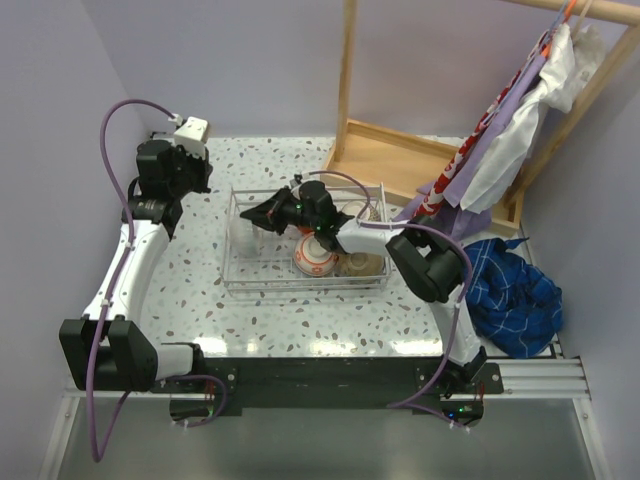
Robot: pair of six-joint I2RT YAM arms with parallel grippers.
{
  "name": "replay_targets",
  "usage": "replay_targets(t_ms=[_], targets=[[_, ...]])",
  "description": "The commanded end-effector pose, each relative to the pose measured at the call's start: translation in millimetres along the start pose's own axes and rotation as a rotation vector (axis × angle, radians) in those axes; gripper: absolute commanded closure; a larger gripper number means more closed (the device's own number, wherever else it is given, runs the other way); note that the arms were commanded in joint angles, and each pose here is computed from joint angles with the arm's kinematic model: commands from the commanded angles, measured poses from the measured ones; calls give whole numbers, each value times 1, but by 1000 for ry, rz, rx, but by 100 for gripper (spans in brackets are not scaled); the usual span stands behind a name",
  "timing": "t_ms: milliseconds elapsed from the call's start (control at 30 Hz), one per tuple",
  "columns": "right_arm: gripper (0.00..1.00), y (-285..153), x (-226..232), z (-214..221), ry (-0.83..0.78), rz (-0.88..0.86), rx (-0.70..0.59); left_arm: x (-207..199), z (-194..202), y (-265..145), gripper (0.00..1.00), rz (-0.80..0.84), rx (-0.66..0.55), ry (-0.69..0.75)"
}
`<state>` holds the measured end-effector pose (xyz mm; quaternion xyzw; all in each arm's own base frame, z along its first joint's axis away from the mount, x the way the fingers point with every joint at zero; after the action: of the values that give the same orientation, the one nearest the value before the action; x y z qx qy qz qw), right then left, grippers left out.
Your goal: Load the bowls into the dish rack
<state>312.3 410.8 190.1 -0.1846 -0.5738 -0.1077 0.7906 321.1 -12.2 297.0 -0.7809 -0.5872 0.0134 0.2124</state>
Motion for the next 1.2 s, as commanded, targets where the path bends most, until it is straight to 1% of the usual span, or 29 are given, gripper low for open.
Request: replay_targets(t_ms=[0, 67, 100, 167, 200, 267, 433, 467, 533, 667, 733, 767, 867, 967, 1100, 1167], targets=[[100, 10, 18, 3, 7, -55, 23, -1, -7, -4, 100, 10, -43, 17], [100, 8, 15, 0, 22, -28, 15, -1, -8, -3, 100, 9, -43, 17], [100, 5, 6, -1, 42, 19, 7, 0, -9, -3, 100, 10, -46, 19], [100, -2, 2, -4, 56, 55, -4, -1, -9, -2, 100, 10, -49, 19], [100, -6, -6, -6, 67, 90, -15, -1, -9, -3, 100, 9, -52, 20], [100, -13, -8, -5, 72, 109, -22, -1, -8, -2, 100, 8, -58, 15], [99, -27, -32, -5, 94, 212, -43, -3, -5, -3, 100, 13, -66, 10], [95, -29, -34, -4, 96, 226, -44, -4, -5, -4, 100, 14, -69, 8], [91, -33, -41, -4, 87, 250, -48, -4, -5, -5, 100, 16, -77, 8], [71, -40, -44, -5, 54, 273, -56, -6, -3, -7, 100, 20, -80, 3], [69, -45, -38, -5, 12, 256, -55, -7, -4, -8, 99, 21, -91, 2], [66, -47, -36, -5, -8, 244, -58, -7, -2, -8, 98, 22, -89, -1], [60, -48, -27, -6, -77, 204, -47, -9, -1, -9, 97, 26, -98, -5], [55, -49, -20, -11, -129, 176, -36, -10, -1, -11, 96, 30, -105, -7], [48, -59, -14, -19, -175, 193, -19, -11, -1, -13, 96, 31, -110, -9], [46, -66, -5, -23, -194, 210, -22, -12, 0, -14, 95, 31, -120, -18]])
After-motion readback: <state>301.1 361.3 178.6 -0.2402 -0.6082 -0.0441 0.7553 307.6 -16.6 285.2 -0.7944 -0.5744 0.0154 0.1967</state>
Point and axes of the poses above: each gripper's point midway between its finger pads, its own y axis out along the fingers, its own x axis along the line the jaws close on, z = x × y, the point moved 10 cm from there along -y, back along the fingers, and after that the axes turned 10 degrees about y, right-handed, at the moved point
